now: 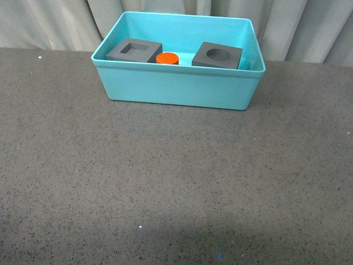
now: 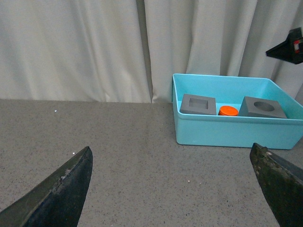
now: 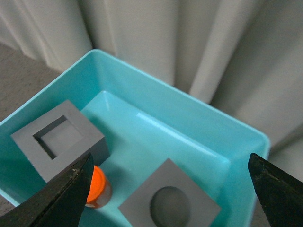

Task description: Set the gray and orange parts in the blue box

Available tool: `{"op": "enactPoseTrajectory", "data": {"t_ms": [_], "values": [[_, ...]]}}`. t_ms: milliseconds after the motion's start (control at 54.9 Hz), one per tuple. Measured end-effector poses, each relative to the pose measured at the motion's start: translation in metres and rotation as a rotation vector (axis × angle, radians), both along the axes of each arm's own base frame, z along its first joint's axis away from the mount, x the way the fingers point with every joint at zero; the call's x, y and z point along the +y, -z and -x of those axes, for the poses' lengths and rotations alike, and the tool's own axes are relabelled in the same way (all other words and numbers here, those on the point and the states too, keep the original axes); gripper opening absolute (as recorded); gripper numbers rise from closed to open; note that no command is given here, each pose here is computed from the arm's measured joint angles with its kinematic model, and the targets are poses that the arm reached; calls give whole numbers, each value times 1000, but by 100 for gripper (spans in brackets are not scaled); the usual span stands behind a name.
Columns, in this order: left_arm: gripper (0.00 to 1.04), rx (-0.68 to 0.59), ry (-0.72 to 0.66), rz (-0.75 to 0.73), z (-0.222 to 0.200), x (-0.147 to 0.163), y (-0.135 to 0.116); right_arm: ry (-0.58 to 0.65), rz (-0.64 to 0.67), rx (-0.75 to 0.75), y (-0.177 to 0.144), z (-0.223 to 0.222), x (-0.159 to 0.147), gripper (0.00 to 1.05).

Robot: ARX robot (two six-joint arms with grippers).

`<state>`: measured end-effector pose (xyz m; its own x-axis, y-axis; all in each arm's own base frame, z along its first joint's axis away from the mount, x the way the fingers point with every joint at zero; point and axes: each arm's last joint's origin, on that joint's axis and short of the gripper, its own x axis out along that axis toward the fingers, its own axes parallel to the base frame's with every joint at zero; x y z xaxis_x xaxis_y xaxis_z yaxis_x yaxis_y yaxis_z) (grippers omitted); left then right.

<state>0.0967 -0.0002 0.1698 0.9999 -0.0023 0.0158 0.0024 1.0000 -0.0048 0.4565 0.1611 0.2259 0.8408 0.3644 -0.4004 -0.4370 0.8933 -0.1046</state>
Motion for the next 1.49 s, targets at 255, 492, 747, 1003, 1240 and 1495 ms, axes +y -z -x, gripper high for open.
{"op": "enactPoseTrajectory", "data": {"t_ms": [255, 492, 747, 1003, 1240, 1495], "values": [[98, 0, 0, 0, 0, 0, 0, 184, -18, -73, -18, 54, -42, 95], [98, 0, 0, 0, 0, 0, 0, 186, 49, -13, -30, 130, -59, 95], [98, 0, 0, 0, 0, 0, 0, 279, 136, 19, -16, 192, -80, 95], [98, 0, 0, 0, 0, 0, 0, 516, 149, -56, -21, 236, -107, 95], [98, -1, 0, 0, 0, 0, 0, 632, 97, -223, -33, 250, -121, 95], [98, -1, 0, 0, 0, 0, 0, 416, -178, -385, -2, 276, -138, 46]]}}
